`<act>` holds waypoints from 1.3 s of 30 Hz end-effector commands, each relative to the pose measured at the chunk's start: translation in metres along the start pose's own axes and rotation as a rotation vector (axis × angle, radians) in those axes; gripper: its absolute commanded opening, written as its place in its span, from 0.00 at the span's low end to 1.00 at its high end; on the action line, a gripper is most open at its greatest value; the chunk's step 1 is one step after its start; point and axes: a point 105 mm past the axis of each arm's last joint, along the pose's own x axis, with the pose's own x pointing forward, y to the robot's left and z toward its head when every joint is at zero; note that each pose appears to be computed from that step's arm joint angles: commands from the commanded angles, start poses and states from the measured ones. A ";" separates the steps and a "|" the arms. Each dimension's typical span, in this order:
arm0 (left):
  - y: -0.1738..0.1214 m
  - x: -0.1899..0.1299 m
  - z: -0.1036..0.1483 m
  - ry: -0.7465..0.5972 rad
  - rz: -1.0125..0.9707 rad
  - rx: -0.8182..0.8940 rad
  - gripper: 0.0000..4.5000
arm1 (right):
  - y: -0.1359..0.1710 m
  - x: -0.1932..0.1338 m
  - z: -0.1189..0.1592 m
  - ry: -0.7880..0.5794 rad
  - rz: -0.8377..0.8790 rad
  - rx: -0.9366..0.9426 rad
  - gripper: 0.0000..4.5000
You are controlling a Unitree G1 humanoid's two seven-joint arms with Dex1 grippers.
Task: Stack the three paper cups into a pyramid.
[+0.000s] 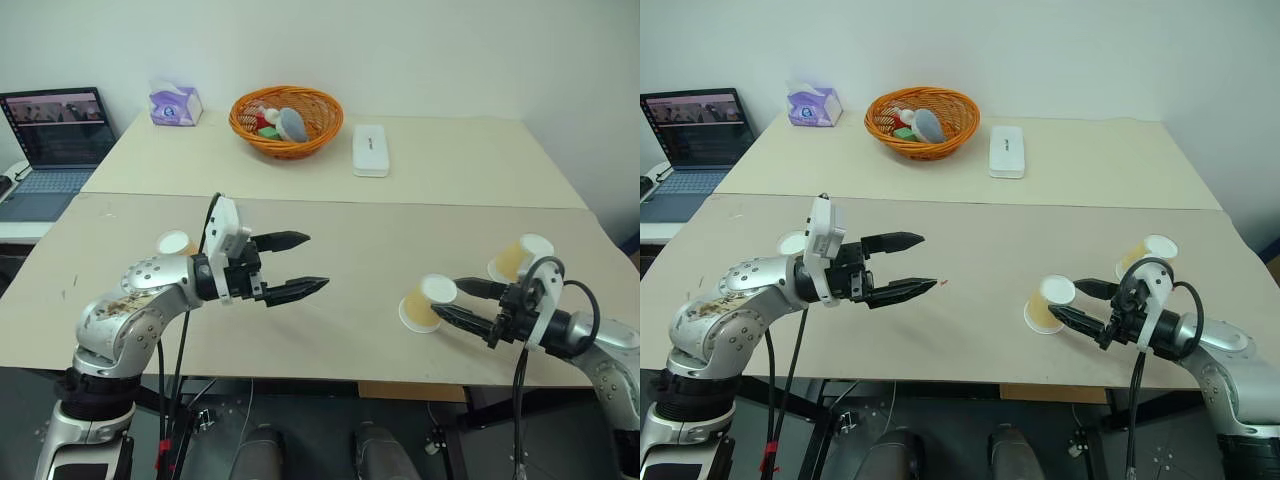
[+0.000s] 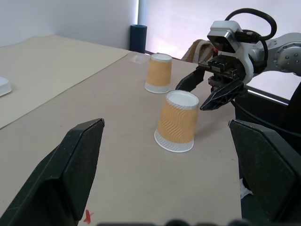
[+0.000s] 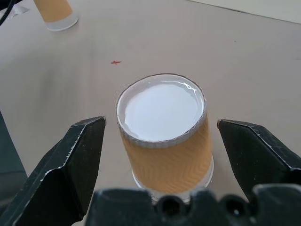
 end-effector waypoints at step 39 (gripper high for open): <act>-0.009 -0.057 -0.019 0.170 0.205 0.055 1.00 | 0.034 0.141 0.087 -0.200 0.417 -0.177 0.62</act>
